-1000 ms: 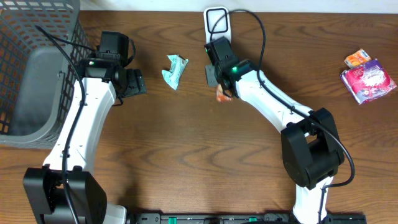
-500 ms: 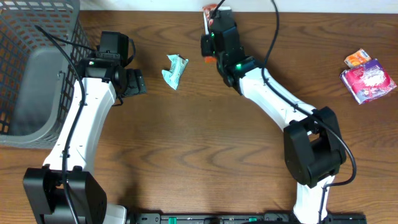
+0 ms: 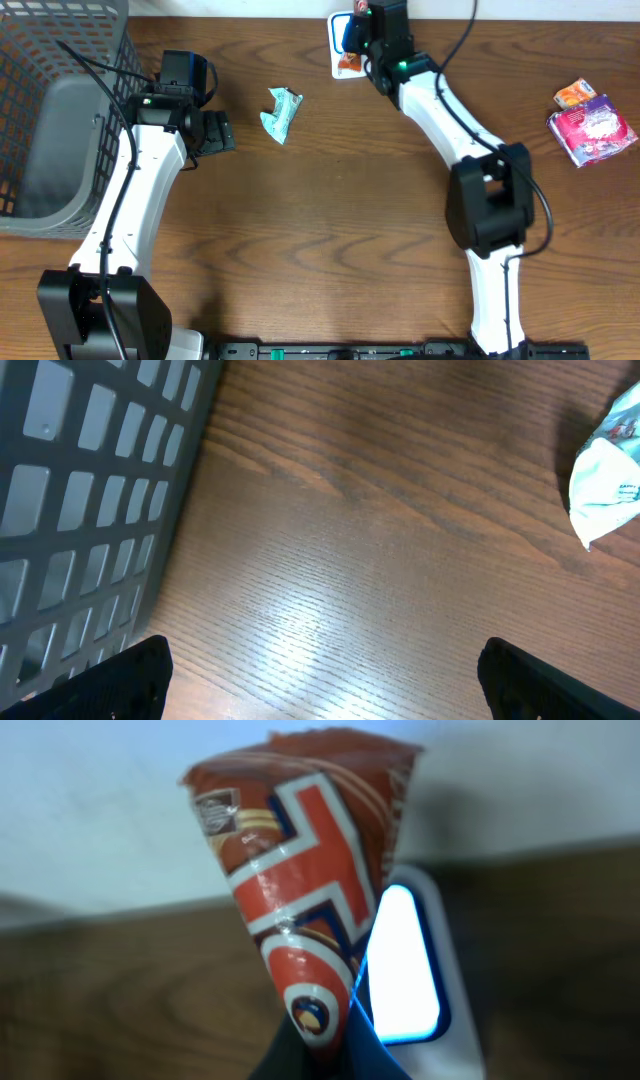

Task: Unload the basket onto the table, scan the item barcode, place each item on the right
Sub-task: 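Raise the red packet up against the scanner face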

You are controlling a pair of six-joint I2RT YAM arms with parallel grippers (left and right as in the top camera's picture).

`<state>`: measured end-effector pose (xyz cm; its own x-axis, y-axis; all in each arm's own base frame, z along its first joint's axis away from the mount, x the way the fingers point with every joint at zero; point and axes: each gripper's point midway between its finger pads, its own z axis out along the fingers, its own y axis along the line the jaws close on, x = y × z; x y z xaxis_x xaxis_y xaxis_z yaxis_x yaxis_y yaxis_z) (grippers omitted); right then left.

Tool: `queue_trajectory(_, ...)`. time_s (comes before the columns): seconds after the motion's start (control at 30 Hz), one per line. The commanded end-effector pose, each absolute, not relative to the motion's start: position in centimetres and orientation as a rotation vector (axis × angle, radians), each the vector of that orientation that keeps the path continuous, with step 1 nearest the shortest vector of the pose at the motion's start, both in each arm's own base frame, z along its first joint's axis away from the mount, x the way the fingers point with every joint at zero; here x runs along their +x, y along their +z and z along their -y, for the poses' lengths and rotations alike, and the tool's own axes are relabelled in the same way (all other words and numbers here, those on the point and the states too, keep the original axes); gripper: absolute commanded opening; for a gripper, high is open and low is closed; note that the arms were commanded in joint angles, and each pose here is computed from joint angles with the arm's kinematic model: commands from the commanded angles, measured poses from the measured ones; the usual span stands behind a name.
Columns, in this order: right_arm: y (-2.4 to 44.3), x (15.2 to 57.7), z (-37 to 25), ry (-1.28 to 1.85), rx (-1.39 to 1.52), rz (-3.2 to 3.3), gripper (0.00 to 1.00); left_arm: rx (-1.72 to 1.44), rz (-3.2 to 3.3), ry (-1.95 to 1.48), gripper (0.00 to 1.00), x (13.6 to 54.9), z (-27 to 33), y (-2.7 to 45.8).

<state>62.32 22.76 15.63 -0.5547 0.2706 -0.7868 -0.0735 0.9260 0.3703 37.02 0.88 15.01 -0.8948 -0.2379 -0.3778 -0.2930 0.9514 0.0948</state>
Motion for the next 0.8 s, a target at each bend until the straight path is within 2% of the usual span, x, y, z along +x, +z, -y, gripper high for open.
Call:
queue_trajectory(0.0, 15.1, 62.9, -23.9, 0.500, 0.162, -2.152, 0.01, -0.384, -2.739, 0.243, 0.98, 37.1, -1.3, 14.9)
queue_trajectory(0.17, 14.9, 62.8, -23.6, 0.479, 0.151, -2.171, 0.01, -0.384, -2.739, 0.243, 0.98, 37.1, -1.3, 14.9)
queue_trajectory(0.53, 18.3, 62.6, -22.4, 0.452, 0.161, -2.202, 0.01, -0.384, -2.739, 0.243, 0.98, 37.1, -1.3, 14.9)
queue_trajectory(0.63, 19.5, 62.4, -20.6, 0.418, 0.193, -2.231, 0.01, -0.384, -2.739, 0.243, 0.98, 37.1, -1.3, 14.9)
queue_trajectory(0.77, 20.5, 61.9, -15.2, 0.329, 0.284, -2.298, 0.01, -0.384, -2.739, 0.243, 0.98, 37.1, -1.3, 14.9)
